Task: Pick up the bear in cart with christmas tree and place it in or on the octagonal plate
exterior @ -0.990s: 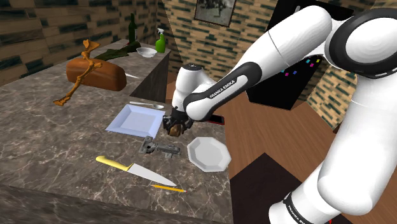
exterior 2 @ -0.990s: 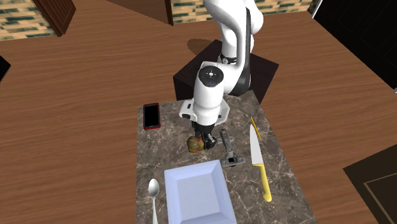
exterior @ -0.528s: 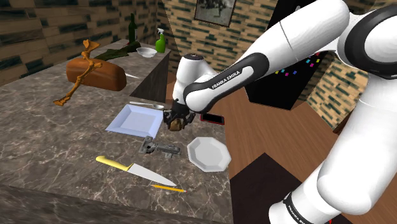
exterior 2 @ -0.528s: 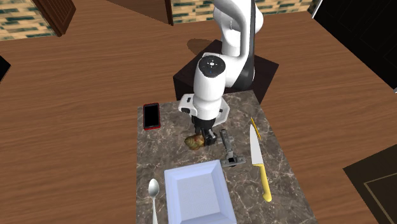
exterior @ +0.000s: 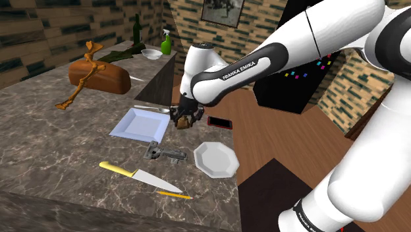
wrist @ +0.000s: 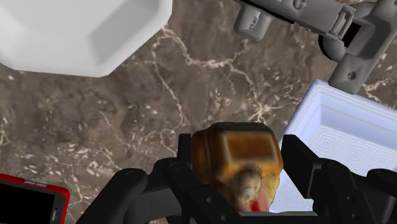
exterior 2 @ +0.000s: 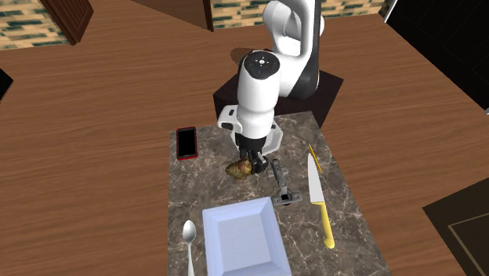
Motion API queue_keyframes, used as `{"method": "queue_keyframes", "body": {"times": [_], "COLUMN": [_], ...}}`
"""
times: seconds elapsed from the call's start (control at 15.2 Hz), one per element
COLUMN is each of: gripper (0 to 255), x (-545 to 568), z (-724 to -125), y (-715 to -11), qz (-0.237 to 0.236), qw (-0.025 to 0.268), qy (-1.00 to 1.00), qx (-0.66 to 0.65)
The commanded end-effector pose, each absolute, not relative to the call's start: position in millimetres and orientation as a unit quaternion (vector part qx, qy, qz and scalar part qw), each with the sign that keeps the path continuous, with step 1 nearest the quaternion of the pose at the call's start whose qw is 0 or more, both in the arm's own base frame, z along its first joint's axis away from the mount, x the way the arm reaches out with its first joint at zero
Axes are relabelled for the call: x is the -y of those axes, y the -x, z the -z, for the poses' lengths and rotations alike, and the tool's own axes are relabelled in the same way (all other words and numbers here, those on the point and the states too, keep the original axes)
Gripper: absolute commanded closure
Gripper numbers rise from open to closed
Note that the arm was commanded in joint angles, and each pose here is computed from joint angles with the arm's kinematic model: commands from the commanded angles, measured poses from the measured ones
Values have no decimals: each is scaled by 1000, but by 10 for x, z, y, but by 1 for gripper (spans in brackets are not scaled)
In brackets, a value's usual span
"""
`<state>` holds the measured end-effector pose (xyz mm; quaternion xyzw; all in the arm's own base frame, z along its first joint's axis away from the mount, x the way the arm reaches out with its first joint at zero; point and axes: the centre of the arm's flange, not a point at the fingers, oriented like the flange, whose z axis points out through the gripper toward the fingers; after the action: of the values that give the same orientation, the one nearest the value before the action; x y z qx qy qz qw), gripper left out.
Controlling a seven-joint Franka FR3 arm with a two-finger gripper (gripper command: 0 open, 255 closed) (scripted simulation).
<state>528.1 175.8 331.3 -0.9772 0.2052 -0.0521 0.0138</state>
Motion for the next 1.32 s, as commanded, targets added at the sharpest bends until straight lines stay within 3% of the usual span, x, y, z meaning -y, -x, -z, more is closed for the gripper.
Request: {"method": "queue_keyframes", "body": {"times": [0.0, 0.92, 1.25], "gripper": [255, 255, 255], "x": [-1716, -1107, -1107], "z": [-3341, -3158, -2894], "y": [-5154, -3393, -3393], "qz": [52, 52, 52], "qw": [14, 14, 14], "qy": [977, 977, 977], "qx": [-205, -205, -205]}}
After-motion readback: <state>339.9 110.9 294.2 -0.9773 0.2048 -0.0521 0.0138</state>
